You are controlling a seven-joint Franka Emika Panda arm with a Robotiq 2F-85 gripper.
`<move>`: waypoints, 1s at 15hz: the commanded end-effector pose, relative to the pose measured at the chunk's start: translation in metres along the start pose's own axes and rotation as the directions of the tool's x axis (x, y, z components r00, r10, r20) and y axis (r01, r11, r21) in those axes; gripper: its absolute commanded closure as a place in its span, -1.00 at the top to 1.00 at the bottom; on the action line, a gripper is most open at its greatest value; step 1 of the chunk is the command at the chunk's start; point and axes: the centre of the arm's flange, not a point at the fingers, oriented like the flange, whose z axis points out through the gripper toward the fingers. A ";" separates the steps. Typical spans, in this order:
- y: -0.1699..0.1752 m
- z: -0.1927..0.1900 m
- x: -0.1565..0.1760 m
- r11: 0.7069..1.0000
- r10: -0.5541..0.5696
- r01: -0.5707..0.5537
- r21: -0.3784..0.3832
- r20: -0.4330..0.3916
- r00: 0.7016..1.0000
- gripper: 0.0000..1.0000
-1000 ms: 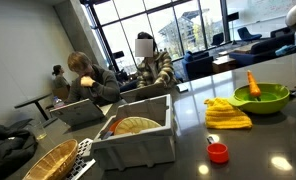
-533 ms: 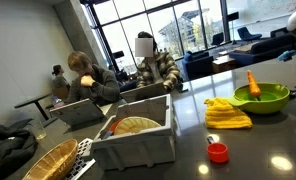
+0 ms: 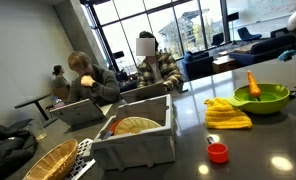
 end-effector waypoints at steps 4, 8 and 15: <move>0.001 -0.014 0.004 0.999 -0.007 0.007 0.038 0.012 1.000 1.00; 0.001 -0.023 0.006 0.999 -0.014 0.013 0.044 0.022 1.000 1.00; -0.006 -0.043 0.012 0.997 -0.024 0.021 0.079 0.028 0.999 1.00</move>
